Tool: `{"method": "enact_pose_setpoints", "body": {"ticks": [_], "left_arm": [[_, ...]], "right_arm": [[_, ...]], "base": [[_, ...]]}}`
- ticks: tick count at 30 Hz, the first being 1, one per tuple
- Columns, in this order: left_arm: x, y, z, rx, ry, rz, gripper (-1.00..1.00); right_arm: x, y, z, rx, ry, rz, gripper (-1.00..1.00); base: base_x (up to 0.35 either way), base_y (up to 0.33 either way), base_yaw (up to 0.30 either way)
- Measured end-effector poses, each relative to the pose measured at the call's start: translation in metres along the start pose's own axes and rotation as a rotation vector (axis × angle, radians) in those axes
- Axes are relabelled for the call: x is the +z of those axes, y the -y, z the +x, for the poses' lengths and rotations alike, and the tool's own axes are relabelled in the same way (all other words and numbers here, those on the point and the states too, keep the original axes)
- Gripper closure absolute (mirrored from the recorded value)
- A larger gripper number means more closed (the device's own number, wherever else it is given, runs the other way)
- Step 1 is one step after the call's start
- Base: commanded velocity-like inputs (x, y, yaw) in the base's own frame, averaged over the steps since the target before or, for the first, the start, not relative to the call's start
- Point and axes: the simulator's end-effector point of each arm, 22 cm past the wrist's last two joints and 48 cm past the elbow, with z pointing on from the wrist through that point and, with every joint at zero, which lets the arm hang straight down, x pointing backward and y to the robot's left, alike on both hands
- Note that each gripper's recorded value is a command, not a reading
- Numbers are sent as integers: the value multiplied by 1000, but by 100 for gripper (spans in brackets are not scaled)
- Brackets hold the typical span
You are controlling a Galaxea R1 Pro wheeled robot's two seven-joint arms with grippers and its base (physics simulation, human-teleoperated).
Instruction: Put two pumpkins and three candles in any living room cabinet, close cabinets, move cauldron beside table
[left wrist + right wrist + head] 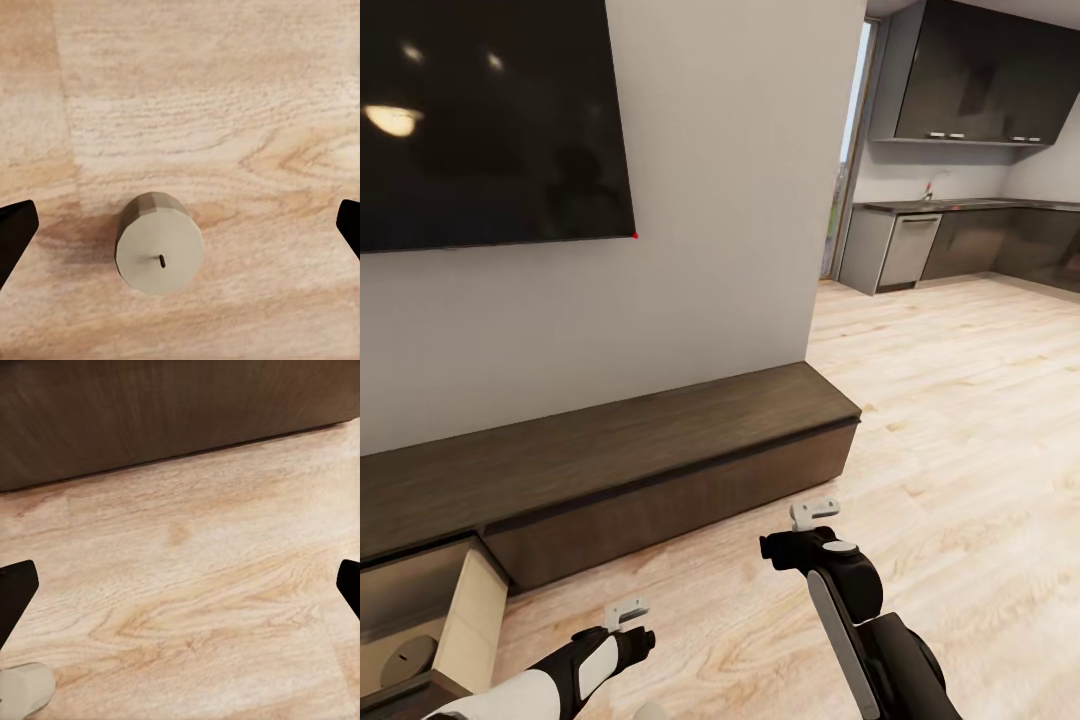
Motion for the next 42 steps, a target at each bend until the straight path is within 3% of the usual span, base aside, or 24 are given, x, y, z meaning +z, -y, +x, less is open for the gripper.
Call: {"method": "enact_pose_setpoints", "body": {"ticks": [9,10,11,28,34,42], "left_arm": [[2,19,-5,5,-5,26,-100],[-6,48,-40,9,71,88,-100],[-7,50,-43,10,77,94,-100],[-1,46,-38,2,73,83,-100],[9,37,-32,-3,69,52,-100],[19,23,-14,8,14,-3,-100]], "right_arm": [[1,-3,-19,11,65,-11,-100],[0,-3,-37,34,157,-10,-100],[0,-3,-39,36,164,-11,-100],[3,-4,-37,37,174,-14,-100],[10,-4,-28,37,174,-14,-100],[16,-5,-19,37,174,-14,-100]], "base": [[0,0,0],[0,0,0],[0,0,0],[0,0,0],[0,0,0],[0,0,0]]}}
